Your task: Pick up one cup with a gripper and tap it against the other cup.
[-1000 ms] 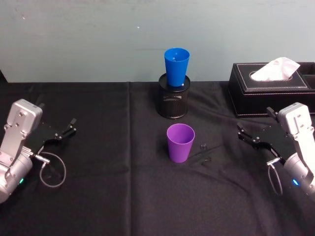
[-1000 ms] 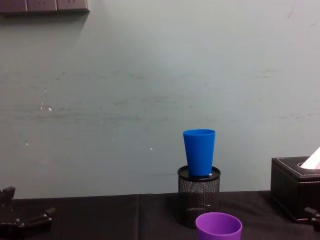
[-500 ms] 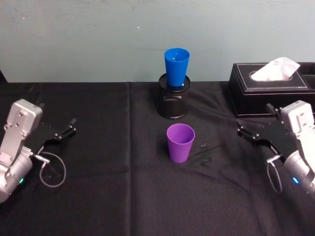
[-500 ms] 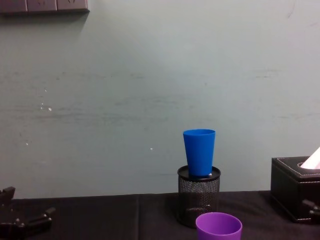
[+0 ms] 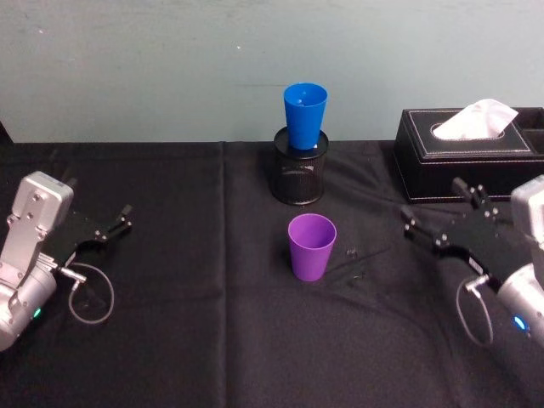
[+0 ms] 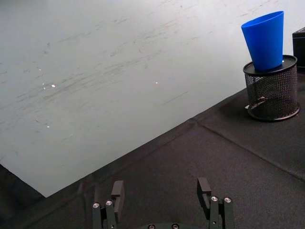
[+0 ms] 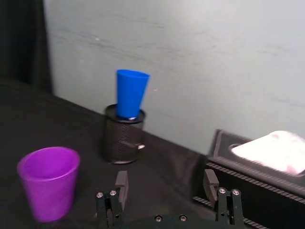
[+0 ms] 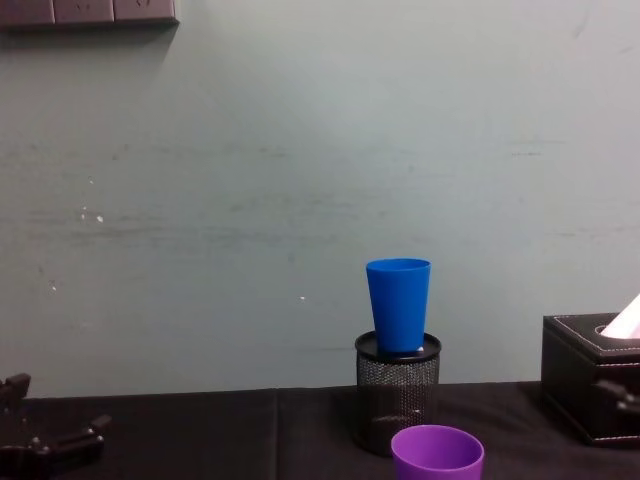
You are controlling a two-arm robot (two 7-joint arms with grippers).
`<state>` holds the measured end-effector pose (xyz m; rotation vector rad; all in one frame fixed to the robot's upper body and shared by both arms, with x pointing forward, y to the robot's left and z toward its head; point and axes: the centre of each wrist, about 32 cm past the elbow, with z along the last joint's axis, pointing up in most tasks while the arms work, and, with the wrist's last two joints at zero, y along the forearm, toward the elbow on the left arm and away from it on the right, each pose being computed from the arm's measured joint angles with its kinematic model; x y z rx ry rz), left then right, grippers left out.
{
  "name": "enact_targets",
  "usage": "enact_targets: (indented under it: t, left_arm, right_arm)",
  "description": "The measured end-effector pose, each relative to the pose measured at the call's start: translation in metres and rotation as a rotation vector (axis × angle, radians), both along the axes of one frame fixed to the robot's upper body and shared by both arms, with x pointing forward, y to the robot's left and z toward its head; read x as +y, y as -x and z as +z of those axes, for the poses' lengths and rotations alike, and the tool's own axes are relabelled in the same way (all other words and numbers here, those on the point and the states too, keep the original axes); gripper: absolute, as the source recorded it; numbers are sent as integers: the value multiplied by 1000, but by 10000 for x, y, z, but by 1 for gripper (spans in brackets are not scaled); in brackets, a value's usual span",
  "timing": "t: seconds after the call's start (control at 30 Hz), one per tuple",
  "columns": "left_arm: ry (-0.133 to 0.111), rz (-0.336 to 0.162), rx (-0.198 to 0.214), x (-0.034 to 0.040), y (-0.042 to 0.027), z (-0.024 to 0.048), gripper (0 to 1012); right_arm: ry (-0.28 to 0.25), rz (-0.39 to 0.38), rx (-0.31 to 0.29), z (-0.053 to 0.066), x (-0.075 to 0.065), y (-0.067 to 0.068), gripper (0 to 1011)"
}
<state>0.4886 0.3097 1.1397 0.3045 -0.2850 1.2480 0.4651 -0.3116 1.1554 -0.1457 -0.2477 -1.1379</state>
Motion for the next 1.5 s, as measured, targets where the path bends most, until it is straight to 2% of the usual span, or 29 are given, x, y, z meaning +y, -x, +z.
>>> enact_targets:
  t: [0.2,0.27,0.47,0.57,0.8,1.03,1.5]
  left_arm:
    - [0,0,0,0,0,0,1000]
    - [0,0,0,0,0,0,1000]
    - [0,0,0,0,0,0,1000]
    - [0,0,0,0,0,0,1000]
    - [0,0,0,0,0,0,1000]
    - [0,0,0,0,0,0,1000]
    - [0,0,0,0,0,0,1000]
  right_arm:
    - [-50,130,73,-114,-39,144,1003]
    - [-55,186,98,-171,-16,174,1003]
    - [-66,269,137,-290,87,178,1003]
    - [-72,297,150,-334,163,140,1003]
    - [-80,332,170,-401,309,-44,1003]
    - [-81,349,172,-414,414,-217,1003]
    - [-81,366,177,-452,579,-452,1003]
